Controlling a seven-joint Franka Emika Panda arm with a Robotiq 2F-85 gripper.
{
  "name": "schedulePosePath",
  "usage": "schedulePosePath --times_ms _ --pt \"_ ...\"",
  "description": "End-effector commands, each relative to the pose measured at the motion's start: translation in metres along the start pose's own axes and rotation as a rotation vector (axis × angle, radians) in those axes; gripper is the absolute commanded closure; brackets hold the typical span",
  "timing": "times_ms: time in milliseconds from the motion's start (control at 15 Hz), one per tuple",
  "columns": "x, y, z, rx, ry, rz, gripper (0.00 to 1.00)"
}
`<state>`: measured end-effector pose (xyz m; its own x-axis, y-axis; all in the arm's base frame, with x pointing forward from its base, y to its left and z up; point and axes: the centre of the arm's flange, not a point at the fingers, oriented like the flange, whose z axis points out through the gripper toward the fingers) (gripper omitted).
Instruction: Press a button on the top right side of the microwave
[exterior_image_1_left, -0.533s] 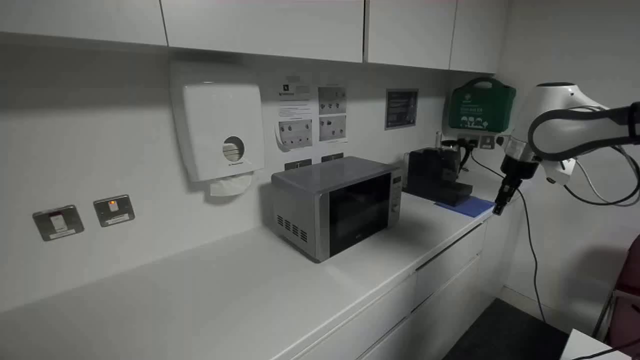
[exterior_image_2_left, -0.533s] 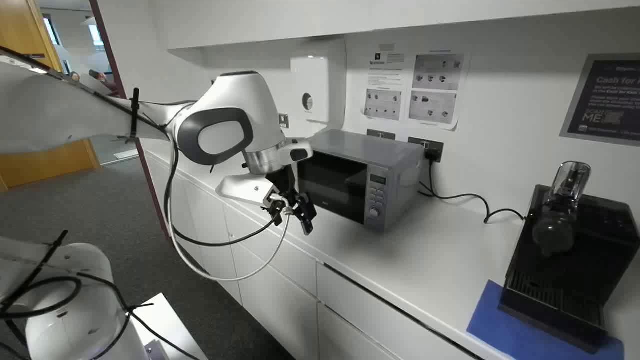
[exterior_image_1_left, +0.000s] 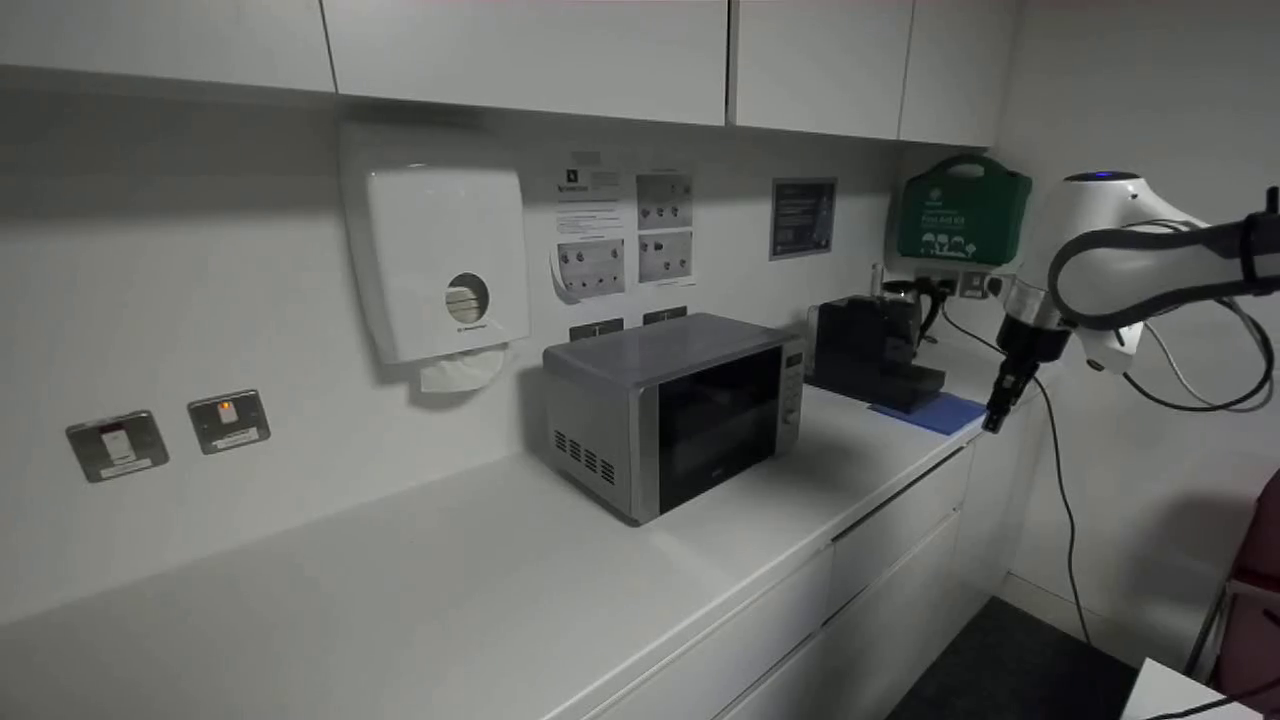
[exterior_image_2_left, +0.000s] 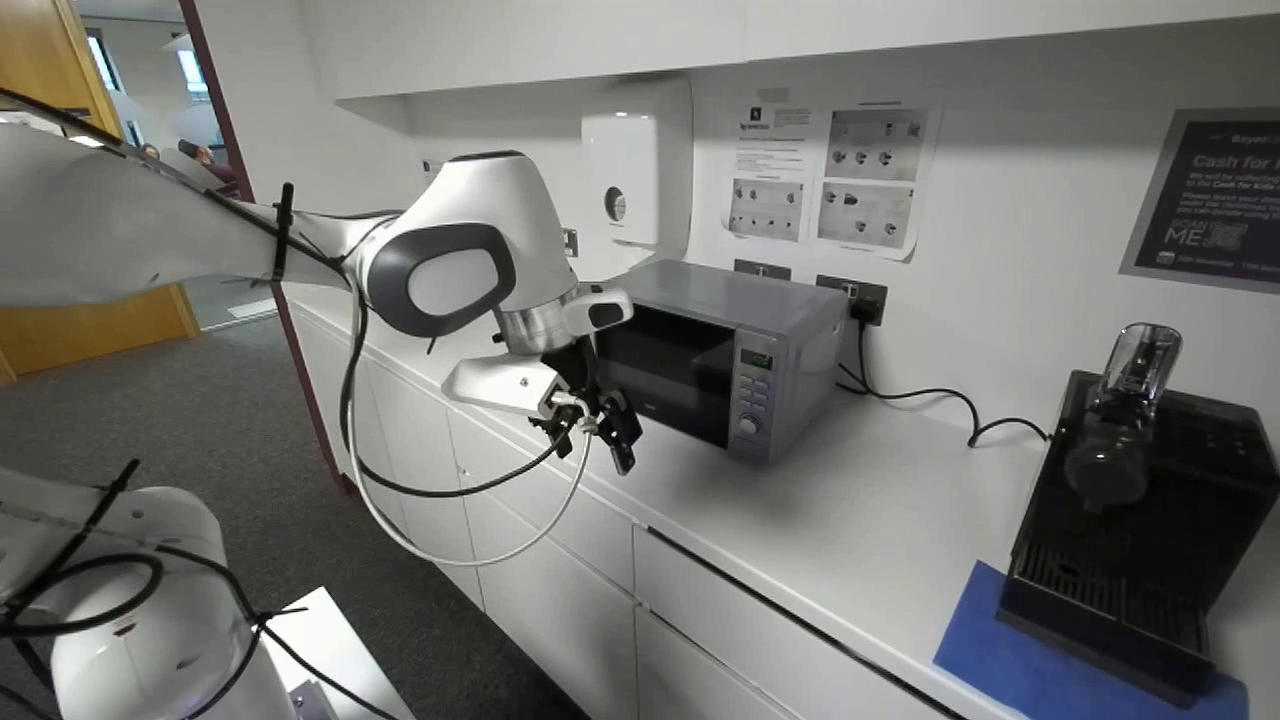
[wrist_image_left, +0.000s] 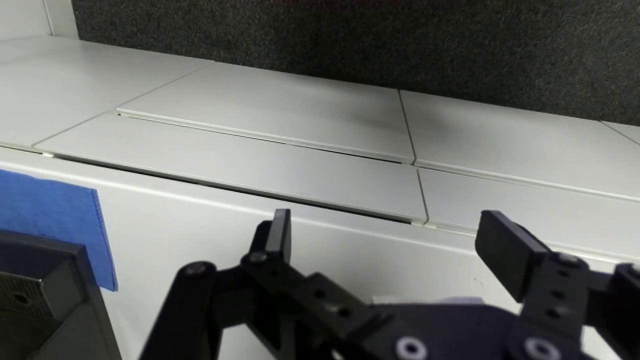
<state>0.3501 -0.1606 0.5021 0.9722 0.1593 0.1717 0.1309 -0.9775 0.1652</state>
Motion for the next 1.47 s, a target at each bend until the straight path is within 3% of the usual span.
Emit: schedulePosePath --times_ms 0,200,333,533,667,733,1400 --pt "0.021 0.02 0.028 -0.062 0.003 -0.117 0.0" --pt "0.035 0.026 0.05 -0.087 0.012 -0.258 0.0" --pt "0.04 0.02 0.057 -0.058 0.017 -0.371 0.0" --pt "0.052 0.004 0.049 -0.12 0.054 -0.505 0.0" --pt "0.062 -0.001 0.038 -0.135 0.131 -0.493 0.0" --pt "0.053 -0.003 0.049 -0.114 0.075 -0.469 0.0" --pt "0.054 -0.006 0.05 -0.113 0.074 -0.473 0.0"
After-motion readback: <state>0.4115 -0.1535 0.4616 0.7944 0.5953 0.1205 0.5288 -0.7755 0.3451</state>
